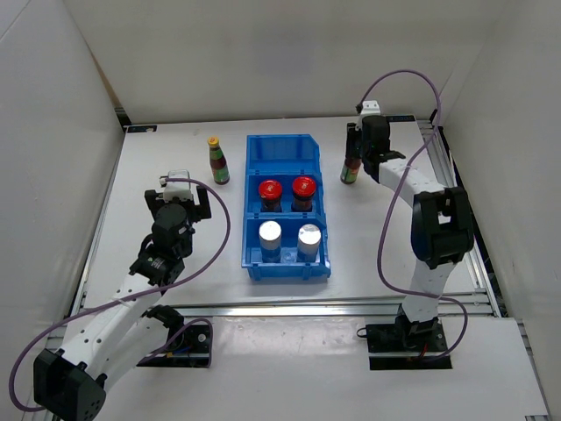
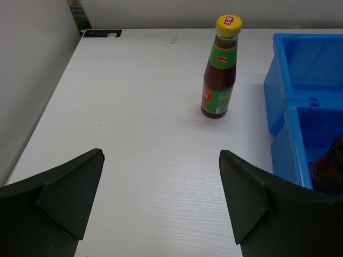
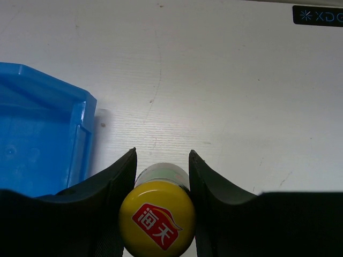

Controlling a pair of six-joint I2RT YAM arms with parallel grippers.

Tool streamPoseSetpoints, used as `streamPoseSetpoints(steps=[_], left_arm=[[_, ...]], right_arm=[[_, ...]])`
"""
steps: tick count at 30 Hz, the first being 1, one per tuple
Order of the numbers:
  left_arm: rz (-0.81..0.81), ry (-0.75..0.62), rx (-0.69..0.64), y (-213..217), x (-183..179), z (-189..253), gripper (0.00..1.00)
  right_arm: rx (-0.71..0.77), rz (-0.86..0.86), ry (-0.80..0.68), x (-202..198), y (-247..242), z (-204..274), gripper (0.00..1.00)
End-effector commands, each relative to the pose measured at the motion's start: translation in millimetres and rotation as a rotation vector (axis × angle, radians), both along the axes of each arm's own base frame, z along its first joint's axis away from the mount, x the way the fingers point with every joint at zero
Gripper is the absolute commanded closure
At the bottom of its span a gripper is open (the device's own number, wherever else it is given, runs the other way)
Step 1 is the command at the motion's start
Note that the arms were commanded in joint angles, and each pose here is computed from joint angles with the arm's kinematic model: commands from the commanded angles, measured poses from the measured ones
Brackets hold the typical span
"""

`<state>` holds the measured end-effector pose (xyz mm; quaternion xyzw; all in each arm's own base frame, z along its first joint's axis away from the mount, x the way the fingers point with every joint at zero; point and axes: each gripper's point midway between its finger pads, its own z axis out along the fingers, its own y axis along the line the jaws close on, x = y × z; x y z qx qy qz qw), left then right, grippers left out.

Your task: Organize the condiment bottles

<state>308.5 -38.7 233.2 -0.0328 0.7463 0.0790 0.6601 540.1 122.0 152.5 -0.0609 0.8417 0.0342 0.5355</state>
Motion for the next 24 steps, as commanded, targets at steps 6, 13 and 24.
streamPoseSetpoints(steps=[6,13,24], left_arm=[[-0.001,-0.012,-0.010,-1.2,-0.1,1.8,0.01],[-0.012,-0.012,-0.012,-3.0,0.2,1.7,0.01],[-0.012,-0.020,-0.016,-2.5,-0.8,4.2,0.01]], right_arm=[[0.012,0.099,-0.279,10.4,50.5,148.1,1.00],[0.007,0.214,-0.352,-1.6,114.3,181.5,1.00],[0.065,0.301,-0.304,13.6,160.6,156.5,1.00]])
